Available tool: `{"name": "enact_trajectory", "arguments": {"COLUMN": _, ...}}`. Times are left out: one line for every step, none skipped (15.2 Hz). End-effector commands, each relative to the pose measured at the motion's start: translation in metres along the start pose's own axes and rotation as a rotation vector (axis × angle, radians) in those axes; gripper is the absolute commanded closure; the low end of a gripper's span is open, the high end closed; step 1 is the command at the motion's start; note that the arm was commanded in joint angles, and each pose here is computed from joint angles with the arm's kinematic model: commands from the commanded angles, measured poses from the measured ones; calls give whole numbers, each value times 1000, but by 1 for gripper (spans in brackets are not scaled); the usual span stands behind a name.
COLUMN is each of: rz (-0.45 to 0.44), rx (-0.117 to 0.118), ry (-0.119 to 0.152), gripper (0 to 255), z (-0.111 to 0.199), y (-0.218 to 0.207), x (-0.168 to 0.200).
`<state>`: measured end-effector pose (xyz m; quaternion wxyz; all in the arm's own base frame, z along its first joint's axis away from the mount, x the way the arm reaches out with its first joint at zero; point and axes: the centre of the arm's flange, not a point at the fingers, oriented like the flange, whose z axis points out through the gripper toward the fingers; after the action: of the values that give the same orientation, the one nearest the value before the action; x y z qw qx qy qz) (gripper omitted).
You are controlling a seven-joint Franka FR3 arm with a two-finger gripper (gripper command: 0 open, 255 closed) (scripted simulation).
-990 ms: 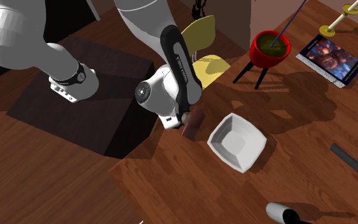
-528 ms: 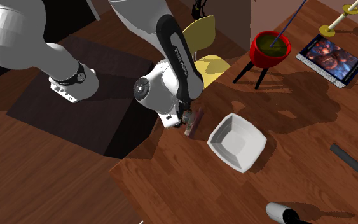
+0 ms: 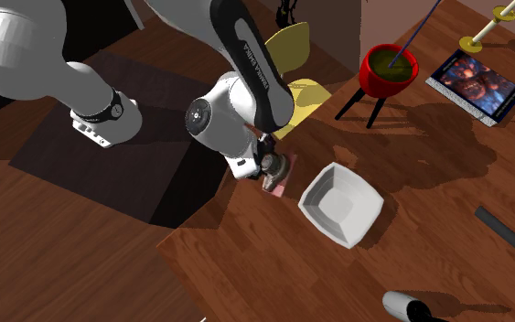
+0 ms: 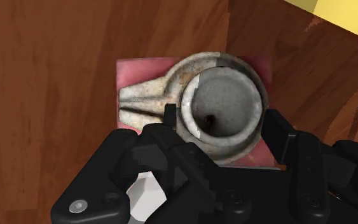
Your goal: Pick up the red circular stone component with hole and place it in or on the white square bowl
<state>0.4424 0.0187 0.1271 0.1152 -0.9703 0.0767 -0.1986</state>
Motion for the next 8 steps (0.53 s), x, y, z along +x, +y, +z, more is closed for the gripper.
{"name": "enact_trajectory", "arguments": {"rz": 0, "rx": 0, "ry": 0, "gripper": 255, "z": -9, "y": -2, "x": 3}}
{"name": "enact_trajectory", "arguments": {"rz": 0, "rx": 0, "ry": 0, "gripper": 255, "z": -14, "y": -4, "x": 5}}
{"name": "enact_trajectory", "arguments": {"rz": 0, "rx": 0, "ry": 0, "gripper": 255, "z": -18, "y": -5, "x": 7}}
{"name": "enact_trajectory", "arguments": {"rz": 0, "rx": 0, "ry": 0, "gripper": 255, "z": -23, "y": -6, "x": 9}}
{"name": "enact_trajectory", "arguments": {"rz": 0, "rx": 0, "ry": 0, "gripper": 255, "z": -28, "y": -8, "x": 11}}
{"name": "enact_trajectory", "arguments": {"rz": 0, "rx": 0, "ry": 0, "gripper": 255, "z": -33, "y": -9, "x": 13}}
{"name": "enact_trajectory", "arguments": {"rz": 0, "rx": 0, "ry": 0, "gripper": 255, "z": -37, "y": -10, "x": 15}}
{"name": "enact_trajectory", "arguments": {"rz": 0, "rx": 0, "ry": 0, "gripper": 255, "z": -42, "y": -12, "x": 17}}
